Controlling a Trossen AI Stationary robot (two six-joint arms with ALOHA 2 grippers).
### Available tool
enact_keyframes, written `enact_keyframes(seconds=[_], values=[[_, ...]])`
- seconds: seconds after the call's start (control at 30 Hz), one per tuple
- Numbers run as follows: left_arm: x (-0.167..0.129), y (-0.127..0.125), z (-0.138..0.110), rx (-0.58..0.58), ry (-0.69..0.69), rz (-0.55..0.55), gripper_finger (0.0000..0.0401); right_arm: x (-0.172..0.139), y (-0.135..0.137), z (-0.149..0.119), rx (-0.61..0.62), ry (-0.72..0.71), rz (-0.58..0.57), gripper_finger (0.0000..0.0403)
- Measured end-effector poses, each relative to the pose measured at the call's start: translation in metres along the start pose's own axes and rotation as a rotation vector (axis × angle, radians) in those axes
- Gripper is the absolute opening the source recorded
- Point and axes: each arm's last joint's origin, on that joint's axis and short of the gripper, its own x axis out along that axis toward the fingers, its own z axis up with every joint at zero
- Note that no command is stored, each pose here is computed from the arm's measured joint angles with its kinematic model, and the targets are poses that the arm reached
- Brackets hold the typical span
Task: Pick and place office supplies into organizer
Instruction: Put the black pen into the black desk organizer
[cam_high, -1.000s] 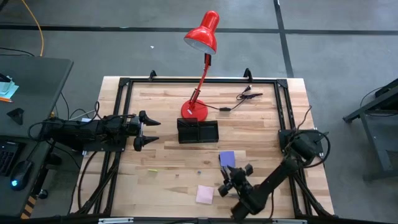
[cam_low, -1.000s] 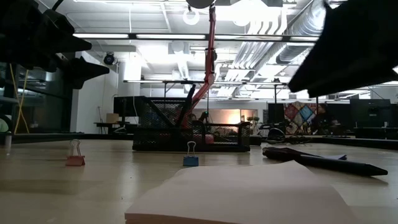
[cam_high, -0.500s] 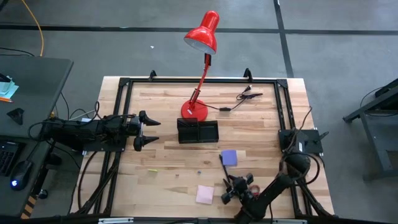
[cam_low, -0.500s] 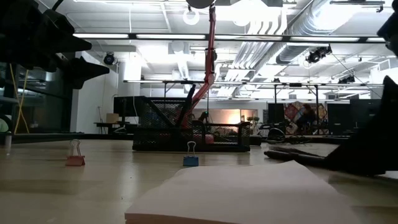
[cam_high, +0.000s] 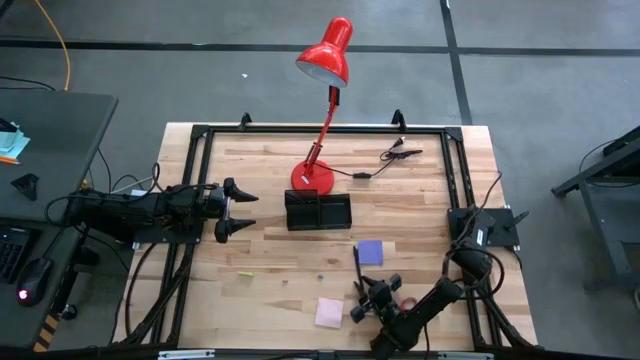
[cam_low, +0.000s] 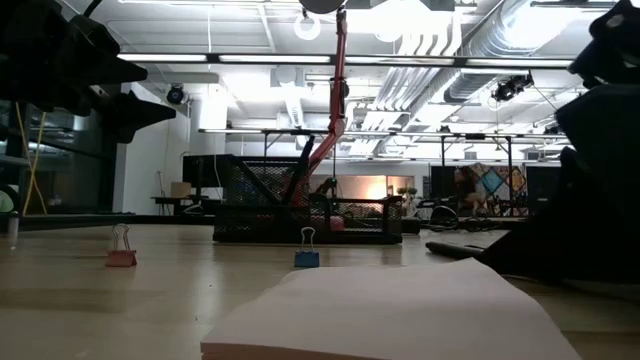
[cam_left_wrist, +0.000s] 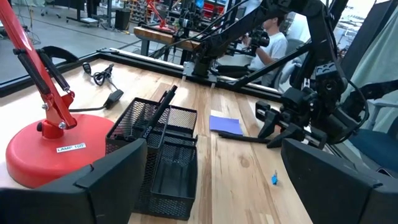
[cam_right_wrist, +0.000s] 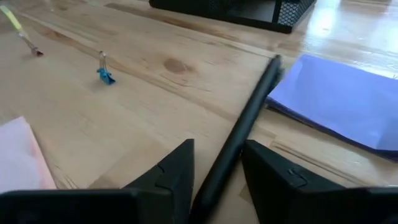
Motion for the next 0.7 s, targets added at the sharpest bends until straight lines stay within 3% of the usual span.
enact_keyframes(seconds=[0.3,0.5,0.7], values=[[0.0,0.0,0.0,0.0,0.0,0.0,0.0358,-0.004,0.002,0.002,-0.023,0.02,-0.018,0.0014],[0.0,0.0,0.0,0.0,0.0,0.0,0.0358,-0.004,0.001,0.003,-0.035,0.017,-0.019,0.0033],[0.0,0.0,0.0,0.0,0.0,0.0,0.0358,-0.012,0.006,0.015,-0.095,0.049,-0.02,0.001]])
